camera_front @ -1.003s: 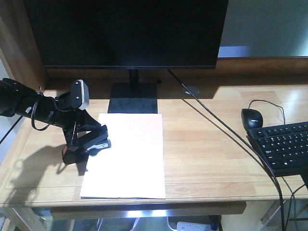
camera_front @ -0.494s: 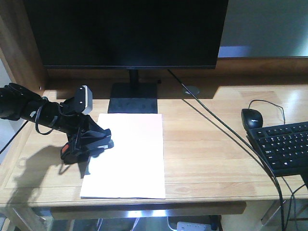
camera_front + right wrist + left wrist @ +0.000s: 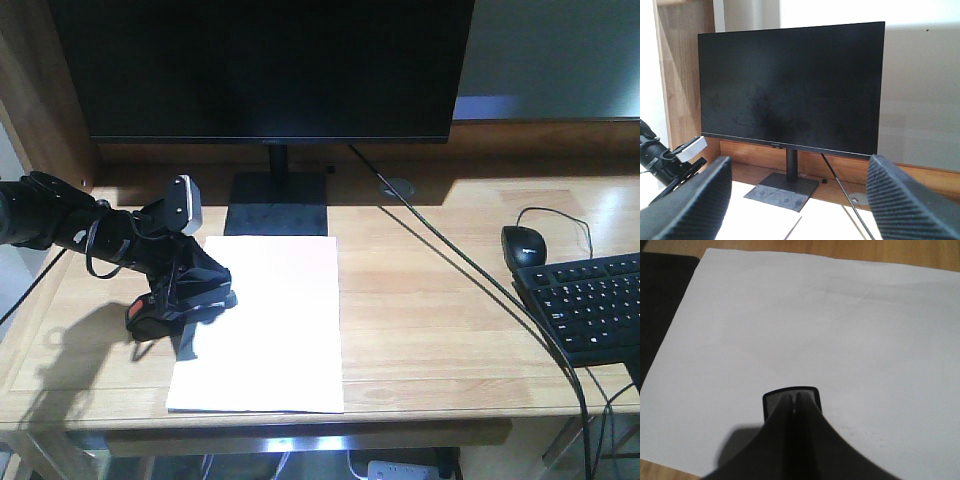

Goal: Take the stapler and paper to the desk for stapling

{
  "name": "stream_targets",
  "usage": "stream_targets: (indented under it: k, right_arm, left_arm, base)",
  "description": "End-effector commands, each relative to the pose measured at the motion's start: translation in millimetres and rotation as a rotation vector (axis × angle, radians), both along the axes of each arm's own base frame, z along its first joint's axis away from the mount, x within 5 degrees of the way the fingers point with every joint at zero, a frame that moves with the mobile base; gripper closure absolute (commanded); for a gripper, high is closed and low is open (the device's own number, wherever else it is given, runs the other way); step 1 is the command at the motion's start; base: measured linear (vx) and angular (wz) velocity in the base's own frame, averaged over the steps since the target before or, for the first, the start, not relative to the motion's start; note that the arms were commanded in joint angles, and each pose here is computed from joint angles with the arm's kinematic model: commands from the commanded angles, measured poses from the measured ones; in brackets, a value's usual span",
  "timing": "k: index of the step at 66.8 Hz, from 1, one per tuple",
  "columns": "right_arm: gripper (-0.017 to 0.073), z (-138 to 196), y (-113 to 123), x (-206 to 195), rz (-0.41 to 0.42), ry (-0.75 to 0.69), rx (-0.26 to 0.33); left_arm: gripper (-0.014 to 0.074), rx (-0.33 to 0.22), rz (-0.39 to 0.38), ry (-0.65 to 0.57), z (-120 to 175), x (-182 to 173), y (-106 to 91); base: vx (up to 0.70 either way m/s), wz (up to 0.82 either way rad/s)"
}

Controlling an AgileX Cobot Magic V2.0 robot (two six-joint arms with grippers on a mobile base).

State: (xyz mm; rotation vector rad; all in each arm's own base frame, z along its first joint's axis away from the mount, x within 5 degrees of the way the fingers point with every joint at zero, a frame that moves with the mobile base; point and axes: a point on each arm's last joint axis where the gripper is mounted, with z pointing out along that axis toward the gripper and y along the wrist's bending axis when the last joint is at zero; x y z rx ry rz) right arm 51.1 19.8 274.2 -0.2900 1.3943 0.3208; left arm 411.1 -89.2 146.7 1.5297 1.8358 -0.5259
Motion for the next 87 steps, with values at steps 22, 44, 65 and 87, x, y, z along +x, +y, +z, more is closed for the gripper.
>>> stream_targets:
  k: [22,44,65,87]
  right_arm:
    - [0.0031,11.2,2.4,-2.5,0.03,-0.055,-0.001]
    - [0.0031,11.2,2.4,-2.5,0.03,-0.055,-0.001]
    - [0.0031,11.2,2.4,-2.5,0.03,-0.055,-0.001]
    - [0.0031,11.2,2.4,-2.5,0.03,-0.055,-0.001]
  left_arm:
    - [0.0601,0.004,-0.005,-0.052,21.7,1.0,-1.6]
    - [0.0601,0.015,-0.02,-0.044,20.8,-0.4,-1.2]
    - [0.0601,0.014,-0.018,-0.043,20.9,-0.3,-1.2]
    - [0.0601,0.013,-0.017,-0.043,21.0,-0.3,-1.3]
  base:
    - [0.0,0.0]
    - [0.0,0.0]
    - [0.0,0.0]
    - [0.0,0.0]
